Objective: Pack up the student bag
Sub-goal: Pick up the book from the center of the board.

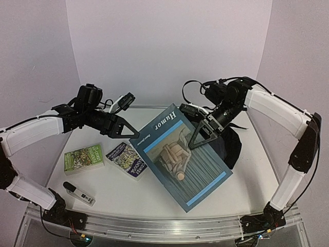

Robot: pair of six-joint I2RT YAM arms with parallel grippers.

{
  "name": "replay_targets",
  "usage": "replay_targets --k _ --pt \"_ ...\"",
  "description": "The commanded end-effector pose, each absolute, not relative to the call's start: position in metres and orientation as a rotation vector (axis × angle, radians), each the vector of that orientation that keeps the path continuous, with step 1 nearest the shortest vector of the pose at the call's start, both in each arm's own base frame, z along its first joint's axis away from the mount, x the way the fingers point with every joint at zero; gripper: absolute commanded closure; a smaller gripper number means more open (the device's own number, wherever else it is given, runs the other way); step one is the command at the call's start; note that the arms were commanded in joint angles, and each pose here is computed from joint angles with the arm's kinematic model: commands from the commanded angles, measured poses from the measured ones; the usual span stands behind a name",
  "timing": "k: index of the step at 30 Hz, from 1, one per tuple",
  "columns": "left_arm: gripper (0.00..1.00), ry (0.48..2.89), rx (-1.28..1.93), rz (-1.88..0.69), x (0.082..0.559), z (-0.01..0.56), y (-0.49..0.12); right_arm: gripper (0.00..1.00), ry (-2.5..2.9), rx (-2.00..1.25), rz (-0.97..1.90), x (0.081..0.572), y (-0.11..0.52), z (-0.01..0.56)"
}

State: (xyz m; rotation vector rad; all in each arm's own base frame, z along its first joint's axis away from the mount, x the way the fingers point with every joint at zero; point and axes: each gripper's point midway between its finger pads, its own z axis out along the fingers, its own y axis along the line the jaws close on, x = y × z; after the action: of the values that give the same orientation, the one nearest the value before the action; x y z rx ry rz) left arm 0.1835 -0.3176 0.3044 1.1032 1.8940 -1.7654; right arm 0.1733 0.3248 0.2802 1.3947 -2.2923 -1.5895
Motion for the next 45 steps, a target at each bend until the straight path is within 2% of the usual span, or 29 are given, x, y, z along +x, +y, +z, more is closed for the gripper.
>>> replay_targets --k 1,3,4,7,9,12,14,17,22,25,28,35,41,45 --pt "1.00 1.764 1.150 -1.755 0.189 0.334 -0.323 0.48 -2.233 1.361 -1.603 0.157 0.324 0.288" --pt "0.97 1.770 1.137 -1.738 0.192 0.333 -0.324 0.53 -2.236 1.368 -1.610 0.157 0.324 0.292" --pt "0.90 1.773 1.129 -1.730 0.194 0.332 -0.324 0.55 -2.237 1.373 -1.616 0.157 0.325 0.294" --pt "0.57 1.781 1.089 -1.690 0.201 0.330 -0.325 0.65 -2.260 1.394 -1.625 0.161 0.325 0.303" --pt "0.35 1.803 1.031 -1.636 0.210 0.329 -0.325 0.66 -2.291 1.396 -1.633 0.169 0.323 0.307" --pt "0.20 1.838 0.923 -1.555 0.227 0.326 -0.323 0.68 -2.329 1.311 -1.716 0.193 0.317 0.319" --pt "0.13 1.852 0.812 -1.491 0.243 0.327 -0.318 0.71 -2.373 1.241 -1.776 0.217 0.309 0.328" --pt "0.05 1.837 0.596 -1.419 0.274 0.332 -0.299 0.70 -2.486 1.176 -1.821 0.252 0.296 0.340" --pt "0.00 1.780 0.224 -1.343 0.312 0.332 -0.266 0.70 -2.839 0.895 -1.890 0.326 0.285 0.360" --pt "0.00 1.713 0.070 -1.336 0.321 0.331 -0.251 0.67 -2.997 0.718 -2.058 0.365 0.279 0.381" --pt "0.00 1.611 -0.100 -1.379 0.326 0.327 -0.236 0.68 -3.039 0.487 -2.183 0.389 0.275 0.390" --pt "0.00 1.497 -0.243 -1.471 0.327 0.314 -0.258 0.69 -3.182 0.147 -2.333 0.424 0.260 0.411" --pt "0.00 1.388 -0.238 -1.634 0.333 0.322 -0.299 0.67 -2.970 -0.145 -2.634 0.435 0.256 0.434" --pt "0.00 1.336 -0.193 -1.698 0.337 0.334 -0.329 0.66 -2.864 -0.294 -2.691 0.437 0.253 0.423"
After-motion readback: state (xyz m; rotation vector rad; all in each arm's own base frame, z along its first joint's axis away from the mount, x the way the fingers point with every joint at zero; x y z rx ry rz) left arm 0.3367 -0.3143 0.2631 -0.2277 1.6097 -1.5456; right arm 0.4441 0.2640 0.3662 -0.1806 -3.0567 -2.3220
